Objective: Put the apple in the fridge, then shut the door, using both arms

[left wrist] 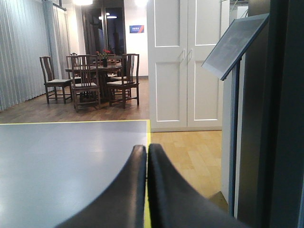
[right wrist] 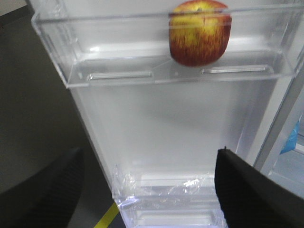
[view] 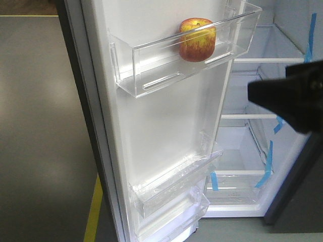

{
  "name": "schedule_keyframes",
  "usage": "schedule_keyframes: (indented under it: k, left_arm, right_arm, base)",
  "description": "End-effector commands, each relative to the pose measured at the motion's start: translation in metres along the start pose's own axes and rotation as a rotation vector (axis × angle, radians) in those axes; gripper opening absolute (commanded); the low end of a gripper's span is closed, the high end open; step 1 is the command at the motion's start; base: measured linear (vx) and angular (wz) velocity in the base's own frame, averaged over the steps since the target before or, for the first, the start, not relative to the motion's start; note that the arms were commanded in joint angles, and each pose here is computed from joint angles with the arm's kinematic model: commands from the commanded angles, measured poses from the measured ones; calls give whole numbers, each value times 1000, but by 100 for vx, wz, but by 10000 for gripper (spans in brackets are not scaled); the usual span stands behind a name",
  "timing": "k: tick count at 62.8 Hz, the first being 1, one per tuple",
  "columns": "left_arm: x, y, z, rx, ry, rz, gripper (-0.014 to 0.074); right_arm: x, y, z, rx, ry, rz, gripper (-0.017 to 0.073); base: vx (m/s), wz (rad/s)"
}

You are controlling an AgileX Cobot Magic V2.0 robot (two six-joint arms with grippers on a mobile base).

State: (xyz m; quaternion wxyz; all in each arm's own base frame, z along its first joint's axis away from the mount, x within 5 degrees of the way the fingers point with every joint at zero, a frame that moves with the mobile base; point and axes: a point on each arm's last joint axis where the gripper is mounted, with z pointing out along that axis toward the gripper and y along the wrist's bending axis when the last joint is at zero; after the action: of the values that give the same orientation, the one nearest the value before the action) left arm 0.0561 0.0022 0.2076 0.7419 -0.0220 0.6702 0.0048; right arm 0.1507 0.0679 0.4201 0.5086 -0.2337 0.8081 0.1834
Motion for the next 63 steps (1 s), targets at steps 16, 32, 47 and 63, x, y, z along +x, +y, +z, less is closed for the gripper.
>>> schedule_keyframes:
  k: [16,32,47,63]
  left_arm:
    - [0,0,-1,5,-62,-19,-6]
    - [0,0,-1,5,-62,-19,-6]
    - [0,0,-1,5,-62,-19,-6]
    - [0,0,-1,5,-62,-19,-6]
  right_arm:
    - [65,35,-53,-82,-78,43,541]
    - [116,55,-74,-155,-73,37,541]
    - [153,68,-85,-204,-23,48,541]
    - [174,71,-84,-217,8,90,541]
  base:
    - [0,0]
    - [0,0]
    - [0,0]
    - [0,0]
